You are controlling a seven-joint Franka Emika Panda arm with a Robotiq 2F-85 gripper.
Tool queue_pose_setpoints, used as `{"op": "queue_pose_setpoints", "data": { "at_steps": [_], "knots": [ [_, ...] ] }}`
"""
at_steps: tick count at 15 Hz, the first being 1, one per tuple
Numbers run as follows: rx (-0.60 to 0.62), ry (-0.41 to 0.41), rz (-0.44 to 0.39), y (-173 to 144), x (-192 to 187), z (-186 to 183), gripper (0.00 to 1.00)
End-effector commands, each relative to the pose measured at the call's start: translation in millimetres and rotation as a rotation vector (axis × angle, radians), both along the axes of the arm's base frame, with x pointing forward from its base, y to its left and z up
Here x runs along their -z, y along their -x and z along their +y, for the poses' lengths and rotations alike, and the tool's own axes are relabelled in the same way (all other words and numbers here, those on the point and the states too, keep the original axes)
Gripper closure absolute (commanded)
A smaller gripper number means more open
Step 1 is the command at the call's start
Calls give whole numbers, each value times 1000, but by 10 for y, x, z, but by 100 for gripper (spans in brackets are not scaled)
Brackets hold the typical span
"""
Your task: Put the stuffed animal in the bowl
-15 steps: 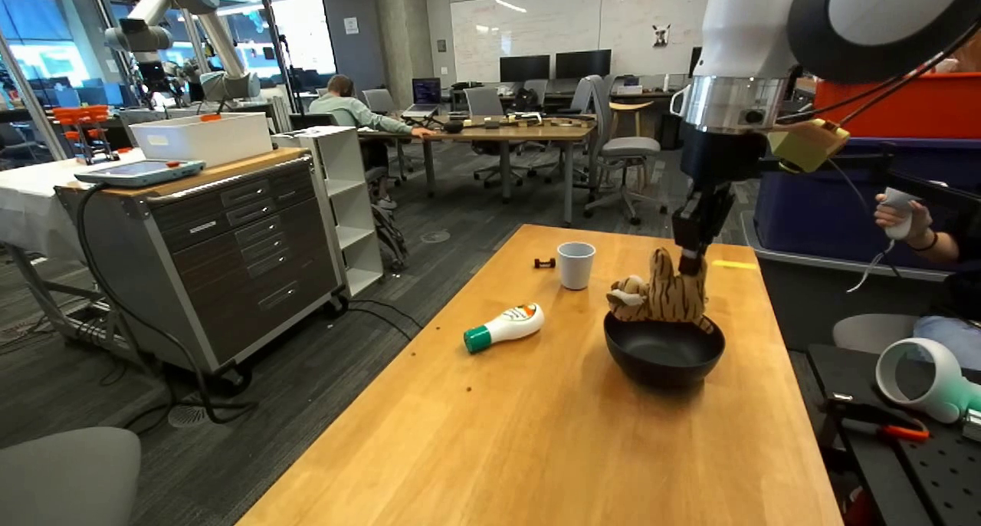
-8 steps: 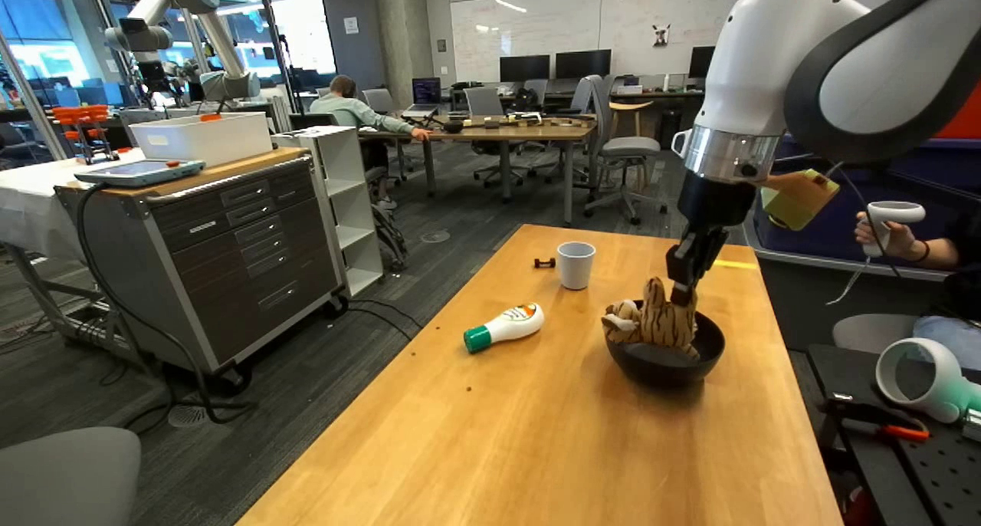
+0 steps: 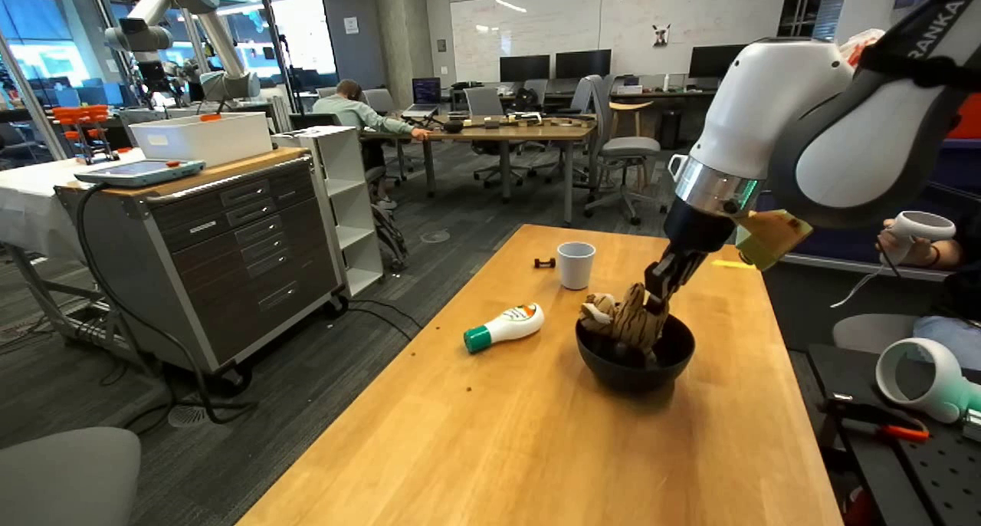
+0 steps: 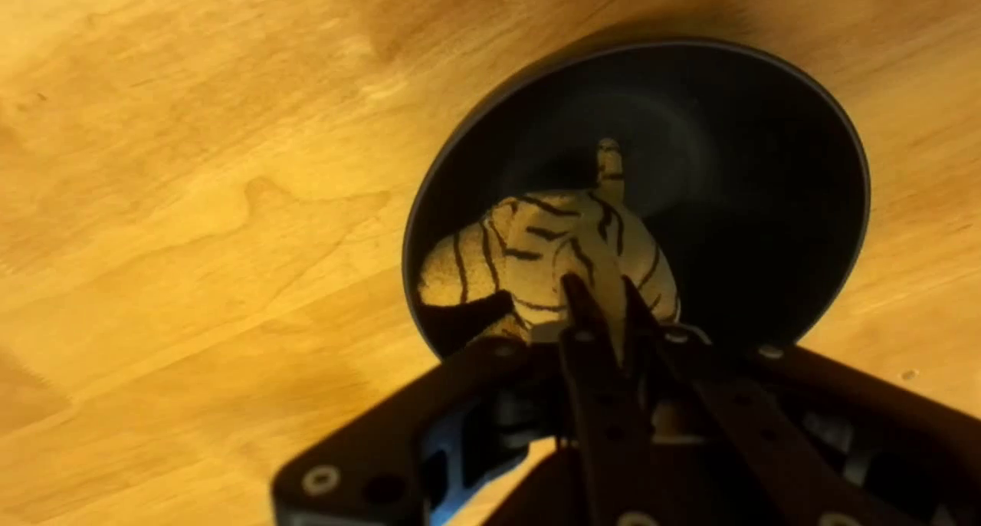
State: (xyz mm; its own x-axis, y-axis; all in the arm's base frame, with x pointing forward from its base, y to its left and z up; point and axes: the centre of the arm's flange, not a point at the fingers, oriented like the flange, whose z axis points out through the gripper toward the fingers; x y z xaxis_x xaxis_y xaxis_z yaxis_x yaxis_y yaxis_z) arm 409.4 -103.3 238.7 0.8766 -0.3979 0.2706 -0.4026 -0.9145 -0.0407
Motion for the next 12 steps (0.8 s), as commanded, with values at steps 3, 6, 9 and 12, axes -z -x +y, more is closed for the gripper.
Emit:
{"op": "queue_pose_setpoints", "data": {
  "at_steps": [3, 6, 9, 12],
  "knots": [
    [-34, 49, -97, 156, 172, 4, 66],
    [-51, 50, -107, 168, 188, 8, 45],
    [-63, 32, -107, 180, 124, 33, 20],
    [-84, 11, -123, 174, 18, 116, 1]
  ]
}}
